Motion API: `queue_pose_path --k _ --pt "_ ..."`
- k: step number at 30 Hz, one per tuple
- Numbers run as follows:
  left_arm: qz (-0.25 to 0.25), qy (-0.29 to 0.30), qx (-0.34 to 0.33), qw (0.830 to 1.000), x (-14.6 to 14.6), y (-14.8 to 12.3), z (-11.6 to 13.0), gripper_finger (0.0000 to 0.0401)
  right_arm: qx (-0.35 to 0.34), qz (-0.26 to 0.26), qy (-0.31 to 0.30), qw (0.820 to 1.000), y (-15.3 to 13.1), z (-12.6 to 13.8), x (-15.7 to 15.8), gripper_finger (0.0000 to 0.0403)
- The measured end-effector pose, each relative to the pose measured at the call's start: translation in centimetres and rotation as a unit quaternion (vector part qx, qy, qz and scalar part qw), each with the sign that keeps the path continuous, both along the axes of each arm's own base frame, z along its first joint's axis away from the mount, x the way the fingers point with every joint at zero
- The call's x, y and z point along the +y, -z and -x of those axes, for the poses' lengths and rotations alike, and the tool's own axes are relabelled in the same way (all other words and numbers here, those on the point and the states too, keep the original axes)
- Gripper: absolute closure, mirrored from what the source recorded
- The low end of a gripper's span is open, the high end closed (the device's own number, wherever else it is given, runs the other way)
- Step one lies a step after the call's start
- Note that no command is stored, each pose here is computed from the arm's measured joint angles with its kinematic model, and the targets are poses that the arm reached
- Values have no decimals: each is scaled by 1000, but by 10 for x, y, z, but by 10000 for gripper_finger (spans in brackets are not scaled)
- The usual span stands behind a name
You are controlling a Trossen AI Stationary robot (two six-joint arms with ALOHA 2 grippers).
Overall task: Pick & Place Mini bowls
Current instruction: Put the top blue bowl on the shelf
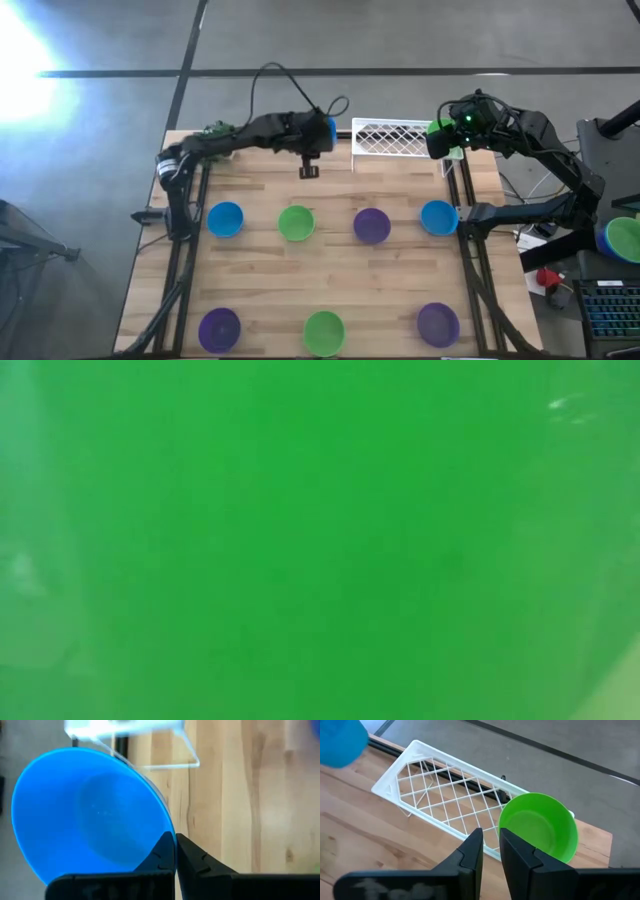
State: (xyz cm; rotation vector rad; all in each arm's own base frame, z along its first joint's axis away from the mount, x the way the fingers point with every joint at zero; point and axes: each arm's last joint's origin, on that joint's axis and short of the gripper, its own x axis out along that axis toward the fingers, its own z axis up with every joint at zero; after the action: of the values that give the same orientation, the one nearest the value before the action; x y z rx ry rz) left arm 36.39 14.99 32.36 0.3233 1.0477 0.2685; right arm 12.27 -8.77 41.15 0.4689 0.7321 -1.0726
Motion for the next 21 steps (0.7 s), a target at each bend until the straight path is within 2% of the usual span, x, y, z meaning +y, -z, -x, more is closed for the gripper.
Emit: queue_pose_path --k 6,10,16,21 --pt "-27 10 -50 998 -7 -44 -5 401 0 0 0 1000 0 0 0 344" --pt "-42 22 -67 997 -11 -57 -11 401 0 1 1 1000 0 0 0 342" --pt "-54 42 -89 994 -16 -59 -27 401 4 8 -9 1000 -1 -1 -1 344" --pt "-61 65 -93 992 -21 -49 -44 401 0 22 -50 998 -3 -5 -1 345"
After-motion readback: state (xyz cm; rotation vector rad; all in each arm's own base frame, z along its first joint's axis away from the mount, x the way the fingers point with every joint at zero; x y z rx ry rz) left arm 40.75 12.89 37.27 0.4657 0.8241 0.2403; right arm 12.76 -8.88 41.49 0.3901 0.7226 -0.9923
